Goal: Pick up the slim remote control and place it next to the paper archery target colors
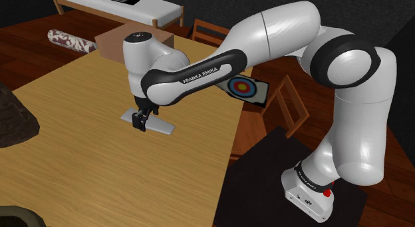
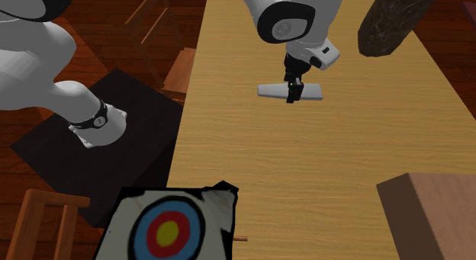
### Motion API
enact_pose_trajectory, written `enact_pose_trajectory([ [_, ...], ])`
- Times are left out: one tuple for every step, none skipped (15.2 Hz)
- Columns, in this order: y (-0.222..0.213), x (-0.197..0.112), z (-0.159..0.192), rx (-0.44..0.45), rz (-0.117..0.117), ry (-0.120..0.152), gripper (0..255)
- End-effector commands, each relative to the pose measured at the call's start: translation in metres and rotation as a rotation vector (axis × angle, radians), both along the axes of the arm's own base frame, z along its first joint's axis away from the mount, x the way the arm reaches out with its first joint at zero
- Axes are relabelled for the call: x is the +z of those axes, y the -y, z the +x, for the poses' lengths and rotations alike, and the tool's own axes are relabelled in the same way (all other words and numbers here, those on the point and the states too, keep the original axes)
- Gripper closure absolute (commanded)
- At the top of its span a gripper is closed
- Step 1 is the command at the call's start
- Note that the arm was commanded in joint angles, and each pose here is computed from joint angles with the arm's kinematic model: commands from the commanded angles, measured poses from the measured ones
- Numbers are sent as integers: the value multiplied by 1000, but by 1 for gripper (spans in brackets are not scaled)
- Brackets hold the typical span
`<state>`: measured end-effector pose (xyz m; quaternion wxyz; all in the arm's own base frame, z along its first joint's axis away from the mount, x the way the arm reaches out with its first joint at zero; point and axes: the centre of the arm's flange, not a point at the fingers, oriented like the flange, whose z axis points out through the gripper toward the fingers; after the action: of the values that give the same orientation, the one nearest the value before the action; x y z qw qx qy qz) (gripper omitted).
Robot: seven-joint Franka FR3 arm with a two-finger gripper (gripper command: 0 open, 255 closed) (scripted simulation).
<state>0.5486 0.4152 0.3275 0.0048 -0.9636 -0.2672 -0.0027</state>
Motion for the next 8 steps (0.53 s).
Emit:
enact_pose_trajectory([
  [0, 0, 0, 0, 0, 0, 0],
  [0, 0, 0, 0, 0, 0, 255],
  [0, 0, 0, 0, 0, 0, 255],
  [0, 0, 0, 0, 0, 0, 255],
  [0, 0, 0, 0, 0, 0, 255],
  [0, 0, 0, 0, 0, 0, 255],
  [0, 0, 0, 0, 0, 0, 255],
  [0, 0, 0, 0, 0, 0, 255],
])
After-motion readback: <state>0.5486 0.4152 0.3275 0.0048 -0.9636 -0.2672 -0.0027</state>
